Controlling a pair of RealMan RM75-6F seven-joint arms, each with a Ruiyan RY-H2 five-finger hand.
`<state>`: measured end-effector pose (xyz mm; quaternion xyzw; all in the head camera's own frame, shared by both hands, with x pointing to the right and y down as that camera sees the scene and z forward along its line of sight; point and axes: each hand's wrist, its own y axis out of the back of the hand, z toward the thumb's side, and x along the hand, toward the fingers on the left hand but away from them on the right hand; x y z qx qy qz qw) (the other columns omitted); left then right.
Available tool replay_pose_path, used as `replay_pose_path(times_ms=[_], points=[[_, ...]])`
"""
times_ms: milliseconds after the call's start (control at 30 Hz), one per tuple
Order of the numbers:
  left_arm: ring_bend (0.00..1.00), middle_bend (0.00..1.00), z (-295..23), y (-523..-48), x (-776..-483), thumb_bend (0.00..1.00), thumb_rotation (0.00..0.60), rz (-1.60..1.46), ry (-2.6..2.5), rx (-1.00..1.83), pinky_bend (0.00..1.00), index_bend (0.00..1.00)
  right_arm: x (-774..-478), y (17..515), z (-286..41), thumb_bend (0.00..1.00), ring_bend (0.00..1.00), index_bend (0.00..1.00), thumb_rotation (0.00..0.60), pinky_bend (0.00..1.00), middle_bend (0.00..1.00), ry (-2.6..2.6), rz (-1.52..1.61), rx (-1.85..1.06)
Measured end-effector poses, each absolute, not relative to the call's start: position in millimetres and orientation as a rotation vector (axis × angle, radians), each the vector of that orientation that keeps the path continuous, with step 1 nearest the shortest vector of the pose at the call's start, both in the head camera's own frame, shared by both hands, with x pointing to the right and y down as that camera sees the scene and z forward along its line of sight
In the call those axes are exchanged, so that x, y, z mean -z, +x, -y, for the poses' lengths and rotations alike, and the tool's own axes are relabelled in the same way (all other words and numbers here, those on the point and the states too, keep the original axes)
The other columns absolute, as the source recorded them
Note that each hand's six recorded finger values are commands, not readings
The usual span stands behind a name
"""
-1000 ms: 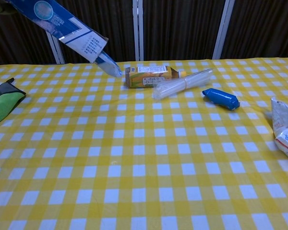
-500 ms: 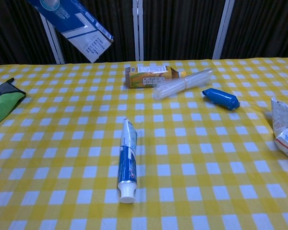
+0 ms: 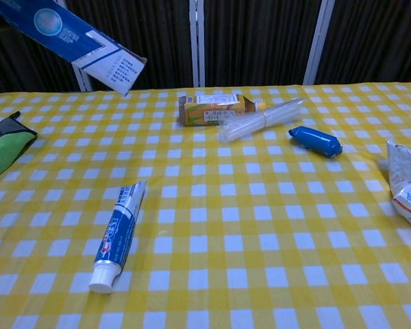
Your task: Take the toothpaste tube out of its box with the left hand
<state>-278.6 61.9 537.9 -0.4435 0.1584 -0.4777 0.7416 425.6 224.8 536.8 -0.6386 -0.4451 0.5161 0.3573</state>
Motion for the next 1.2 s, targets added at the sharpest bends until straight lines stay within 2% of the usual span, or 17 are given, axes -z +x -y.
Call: replay_pose_path(times_ms=[367,433,533,633,800,1067,1200], points=[[0.32,0.29,-102.2,-296.3,-607.0,0.39,0.600,-0.474,-1.413,1.290,0.38,0.45,-539.4,424.0,-225.9,0.08,0.00,0.04,0.600,0.00,0.00,-1.651,1.138,-1.339],[0.26,0.22,-107.7,-295.3,-619.4,0.38,0.600,-0.477,-1.449,1.315,0.31,0.39,-539.7,423.9,-225.9,0.08,0.00,0.04,0.600,0.00,0.00,-1.652,1.137,-1.340],[0.07,0.03,-115.6,-292.7,-636.3,0.31,0.600,-0.479,-1.503,1.347,0.12,0.20,-539.9,424.4,-225.8,0.08,0.00,0.04,0.600,0.00,0.00,-1.650,1.136,-1.342],[0.00,0.00,-121.8,-290.7,-647.6,0.26,0.600,-0.497,-1.564,1.374,0.04,0.10,-539.7,424.9,-225.2,0.08,0.00,0.04,0.600,0.00,0.00,-1.648,1.139,-1.341],[0.00,0.00,-127.1,-288.8,-652.8,0.19,0.600,-0.554,-1.642,1.389,0.00,0.03,-540.9,425.6,-225.1,0.08,0.00,0.04,0.600,0.00,0.00,-1.649,1.137,-1.346],[0.00,0.00,-136.2,-297.6,-643.9,0.18,0.600,-0.697,-1.718,1.366,0.00,0.02,-543.3,423.5,-226.8,0.08,0.00,0.04,0.600,0.00,0.00,-1.647,1.117,-1.352],[0.00,0.00,-147.3,-316.7,-633.2,0.18,0.600,-0.780,-1.683,1.343,0.00,0.02,-545.8,423.3,-227.7,0.08,0.00,0.04,0.600,0.00,0.00,-1.641,1.101,-1.367]])
